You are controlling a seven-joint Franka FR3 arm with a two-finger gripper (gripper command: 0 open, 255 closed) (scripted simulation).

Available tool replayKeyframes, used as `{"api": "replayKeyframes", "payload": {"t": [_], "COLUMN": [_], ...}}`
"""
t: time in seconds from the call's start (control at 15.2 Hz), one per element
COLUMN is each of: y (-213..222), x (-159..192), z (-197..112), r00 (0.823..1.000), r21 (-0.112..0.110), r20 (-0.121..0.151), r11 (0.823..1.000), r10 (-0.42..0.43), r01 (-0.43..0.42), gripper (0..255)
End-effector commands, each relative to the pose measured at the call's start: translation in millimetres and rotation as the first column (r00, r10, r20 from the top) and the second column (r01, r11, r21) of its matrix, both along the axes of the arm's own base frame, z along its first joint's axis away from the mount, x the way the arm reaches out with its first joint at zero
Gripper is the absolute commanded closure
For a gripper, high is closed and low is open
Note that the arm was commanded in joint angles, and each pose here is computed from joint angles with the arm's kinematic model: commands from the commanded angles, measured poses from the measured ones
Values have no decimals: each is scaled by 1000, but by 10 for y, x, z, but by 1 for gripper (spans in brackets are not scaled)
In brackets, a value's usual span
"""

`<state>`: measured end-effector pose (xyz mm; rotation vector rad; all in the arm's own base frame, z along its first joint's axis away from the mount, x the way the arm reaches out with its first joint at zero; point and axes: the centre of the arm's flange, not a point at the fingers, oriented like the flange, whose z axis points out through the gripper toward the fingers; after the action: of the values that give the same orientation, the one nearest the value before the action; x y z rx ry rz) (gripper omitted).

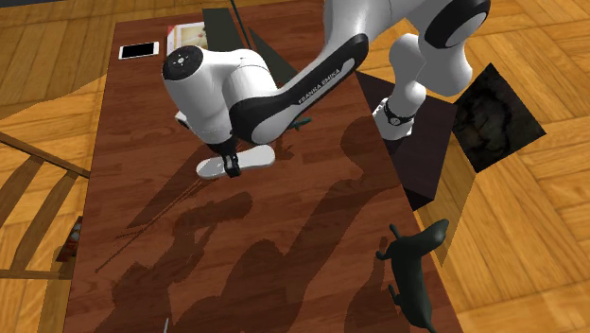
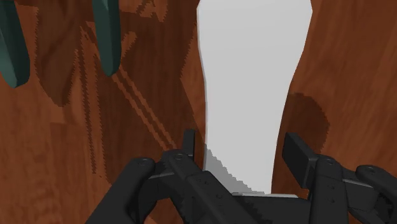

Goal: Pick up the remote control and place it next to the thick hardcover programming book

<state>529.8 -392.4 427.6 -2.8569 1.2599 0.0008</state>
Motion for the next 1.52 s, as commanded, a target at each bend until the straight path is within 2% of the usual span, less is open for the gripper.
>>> {"api": "replayKeyframes", "payload": {"t": [0.0,1.45], "y": [-72,-1695], "x": [-109,-2518], "z": [42,56], "r00": [1000,1000], "r21": [0,0], "r20": [0,0], "r11": [1000,1000], "r10": [0,0], "r01": [0,0], "gripper": [255,255]}}
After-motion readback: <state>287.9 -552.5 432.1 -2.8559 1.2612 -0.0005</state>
